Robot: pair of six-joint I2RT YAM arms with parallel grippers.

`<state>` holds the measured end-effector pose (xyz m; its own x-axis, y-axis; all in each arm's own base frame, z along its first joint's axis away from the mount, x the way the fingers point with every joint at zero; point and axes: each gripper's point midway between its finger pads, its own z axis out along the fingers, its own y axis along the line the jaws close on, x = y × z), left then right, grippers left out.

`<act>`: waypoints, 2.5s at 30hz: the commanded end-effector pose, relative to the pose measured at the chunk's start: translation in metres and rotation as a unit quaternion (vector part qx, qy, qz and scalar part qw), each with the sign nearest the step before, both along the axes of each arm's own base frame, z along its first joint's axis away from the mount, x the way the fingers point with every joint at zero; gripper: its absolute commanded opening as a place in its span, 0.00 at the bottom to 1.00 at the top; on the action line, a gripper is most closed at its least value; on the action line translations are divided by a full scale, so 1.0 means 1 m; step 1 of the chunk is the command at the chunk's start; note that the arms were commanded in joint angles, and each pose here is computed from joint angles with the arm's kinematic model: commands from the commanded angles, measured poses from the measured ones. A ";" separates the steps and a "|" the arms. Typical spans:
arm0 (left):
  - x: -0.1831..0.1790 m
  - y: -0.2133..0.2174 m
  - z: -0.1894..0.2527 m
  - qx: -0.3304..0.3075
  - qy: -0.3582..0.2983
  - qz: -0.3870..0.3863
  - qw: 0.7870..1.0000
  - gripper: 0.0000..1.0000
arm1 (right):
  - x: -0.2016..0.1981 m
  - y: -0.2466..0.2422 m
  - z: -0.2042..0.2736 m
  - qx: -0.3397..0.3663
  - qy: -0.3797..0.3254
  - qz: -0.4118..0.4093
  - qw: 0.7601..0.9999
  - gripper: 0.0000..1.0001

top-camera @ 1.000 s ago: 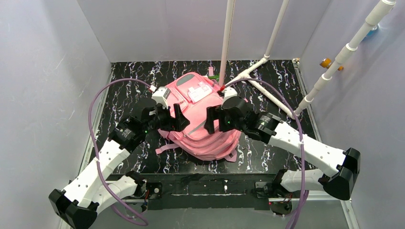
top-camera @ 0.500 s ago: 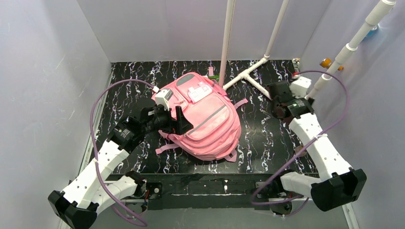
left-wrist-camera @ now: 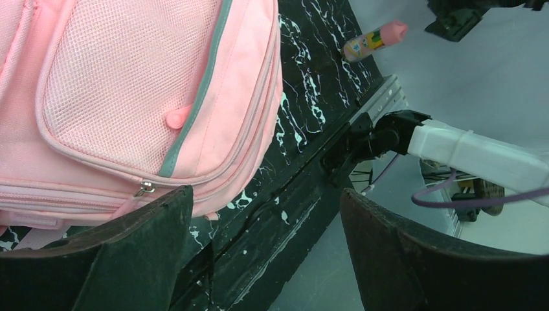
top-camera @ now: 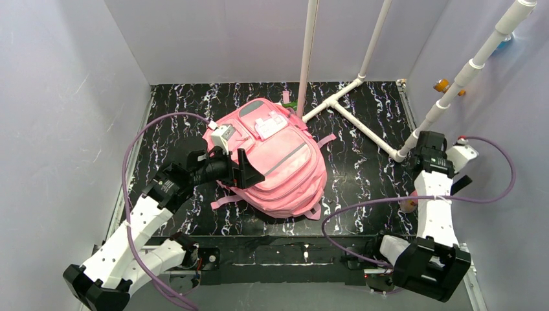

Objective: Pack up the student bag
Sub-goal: Unzip the student bag at the center of the board, then pick up the stationery from the center of the board, then place the stationery in the student bag.

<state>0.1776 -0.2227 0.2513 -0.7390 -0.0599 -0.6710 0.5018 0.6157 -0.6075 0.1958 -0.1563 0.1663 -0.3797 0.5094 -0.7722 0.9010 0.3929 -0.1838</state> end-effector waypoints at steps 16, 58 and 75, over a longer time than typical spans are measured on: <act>-0.009 -0.003 -0.005 -0.012 0.012 -0.016 1.000 0.83 | 0.007 0.031 -0.061 0.142 -0.038 0.041 0.988 0.98; -0.015 -0.024 0.005 -0.004 0.032 -0.065 0.997 0.88 | 0.090 0.200 0.010 0.307 -0.101 0.487 0.811 0.01; 0.029 -0.084 -0.029 0.422 -0.225 -0.027 0.878 0.71 | 0.069 0.260 0.050 0.296 -0.140 0.587 0.740 0.01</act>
<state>0.1760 -0.3356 0.2322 -0.4916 0.4504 -0.7453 0.7073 0.7058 -0.0401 0.2707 0.1093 0.1992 -0.7553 0.2521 -0.6050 -0.1111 0.8605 0.4973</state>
